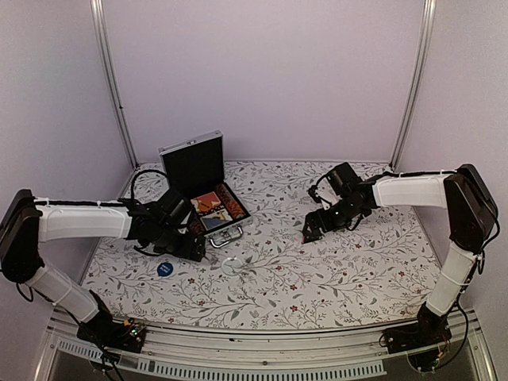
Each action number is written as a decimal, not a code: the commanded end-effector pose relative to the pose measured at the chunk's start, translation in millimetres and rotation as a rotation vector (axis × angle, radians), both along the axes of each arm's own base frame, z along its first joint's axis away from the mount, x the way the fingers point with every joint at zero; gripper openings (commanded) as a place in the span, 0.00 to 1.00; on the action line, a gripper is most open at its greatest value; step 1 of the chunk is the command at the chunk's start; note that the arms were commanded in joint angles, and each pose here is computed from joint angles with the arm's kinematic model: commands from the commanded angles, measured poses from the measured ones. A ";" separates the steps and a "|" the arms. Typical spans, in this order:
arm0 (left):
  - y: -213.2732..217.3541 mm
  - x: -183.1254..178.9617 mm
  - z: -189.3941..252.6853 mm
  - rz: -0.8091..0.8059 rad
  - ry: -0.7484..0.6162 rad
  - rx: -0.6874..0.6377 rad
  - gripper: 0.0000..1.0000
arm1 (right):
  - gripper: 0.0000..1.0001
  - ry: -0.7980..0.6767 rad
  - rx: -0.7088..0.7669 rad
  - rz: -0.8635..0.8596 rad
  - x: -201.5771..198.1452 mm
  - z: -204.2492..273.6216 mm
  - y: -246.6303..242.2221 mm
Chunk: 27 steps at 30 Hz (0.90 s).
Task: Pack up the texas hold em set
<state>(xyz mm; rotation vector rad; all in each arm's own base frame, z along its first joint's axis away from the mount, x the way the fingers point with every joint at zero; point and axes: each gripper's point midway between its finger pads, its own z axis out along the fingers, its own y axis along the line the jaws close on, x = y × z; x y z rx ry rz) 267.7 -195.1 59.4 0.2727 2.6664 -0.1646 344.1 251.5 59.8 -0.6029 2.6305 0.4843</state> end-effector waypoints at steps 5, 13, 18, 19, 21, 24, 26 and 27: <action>53.9 -12.7 -20.5 0.218 0.076 0.031 0.97 | 0.92 -0.057 0.071 0.008 4.9 17.7 7.6; 73.5 -20.6 -39.2 0.313 0.118 0.054 0.90 | 0.92 -0.071 0.083 0.047 7.7 18.9 13.5; 80.5 -26.6 -46.9 0.328 0.142 0.089 0.87 | 0.92 -0.082 0.083 0.069 9.1 21.0 15.7; 80.6 -28.8 -49.3 0.326 0.152 0.089 0.87 | 0.92 -0.078 0.086 0.073 8.3 20.6 16.8; 81.4 -32.7 -53.4 0.328 0.168 0.091 0.85 | 0.92 -0.076 0.091 0.077 8.3 19.7 18.1; 83.3 -38.8 -58.1 0.328 0.187 0.094 0.82 | 0.92 -0.070 0.096 0.079 7.7 18.0 18.7; 82.8 -41.9 -59.4 0.327 0.197 0.087 0.79 | 0.92 -0.064 0.096 0.081 6.9 16.4 19.2; 81.0 -42.9 -59.6 0.323 0.199 0.076 0.78 | 0.92 -0.064 0.098 0.083 6.3 16.4 19.6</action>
